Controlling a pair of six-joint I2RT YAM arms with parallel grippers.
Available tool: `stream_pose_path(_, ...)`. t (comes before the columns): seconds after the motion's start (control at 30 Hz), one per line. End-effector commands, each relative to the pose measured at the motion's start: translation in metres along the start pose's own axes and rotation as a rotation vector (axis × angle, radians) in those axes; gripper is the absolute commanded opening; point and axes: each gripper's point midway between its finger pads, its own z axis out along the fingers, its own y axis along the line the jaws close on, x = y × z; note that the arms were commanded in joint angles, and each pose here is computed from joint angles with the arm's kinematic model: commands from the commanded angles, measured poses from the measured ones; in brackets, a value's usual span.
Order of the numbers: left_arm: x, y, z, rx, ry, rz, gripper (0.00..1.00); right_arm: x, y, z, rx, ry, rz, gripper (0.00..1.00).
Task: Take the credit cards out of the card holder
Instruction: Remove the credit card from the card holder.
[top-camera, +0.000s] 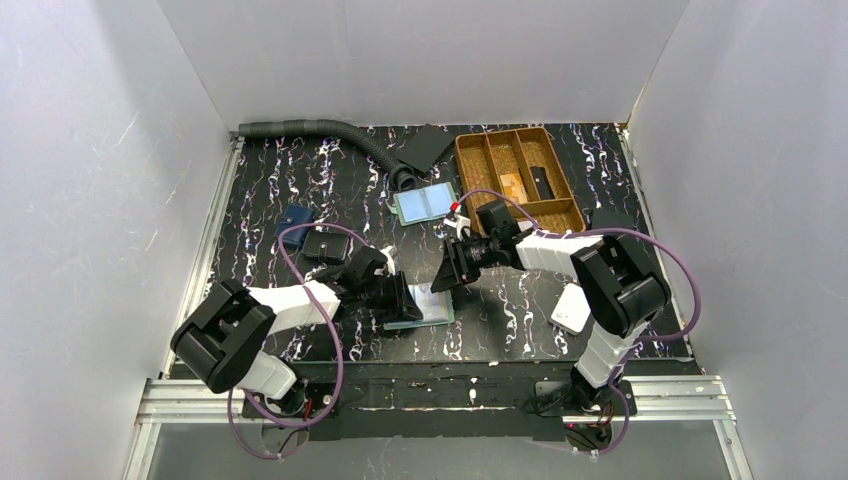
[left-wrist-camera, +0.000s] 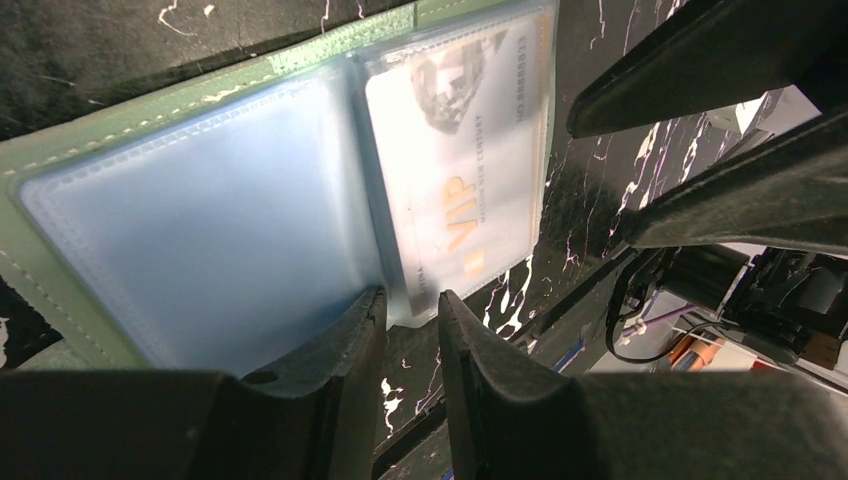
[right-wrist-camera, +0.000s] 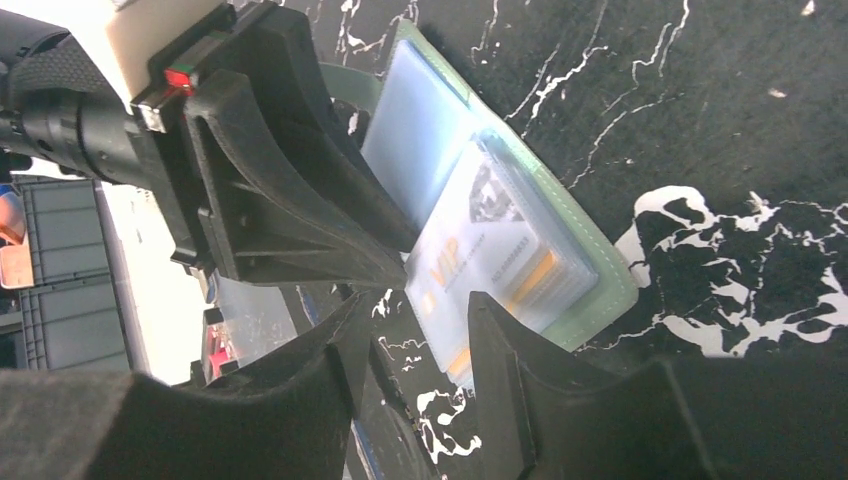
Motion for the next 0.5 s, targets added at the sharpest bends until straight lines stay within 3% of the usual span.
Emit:
stream_pose_path(0.0, 0.01, 0.023, 0.004, -0.079, 0.029, -0.022, 0.24, 0.001, -0.009, 0.003, 0.028, 0.007, 0.004, 0.5)
stream_pose_path(0.47, 0.011, 0.036, 0.008, -0.124, 0.033, -0.076, 0.11, 0.0, -0.014, 0.002, 0.056, 0.009, -0.018, 0.5)
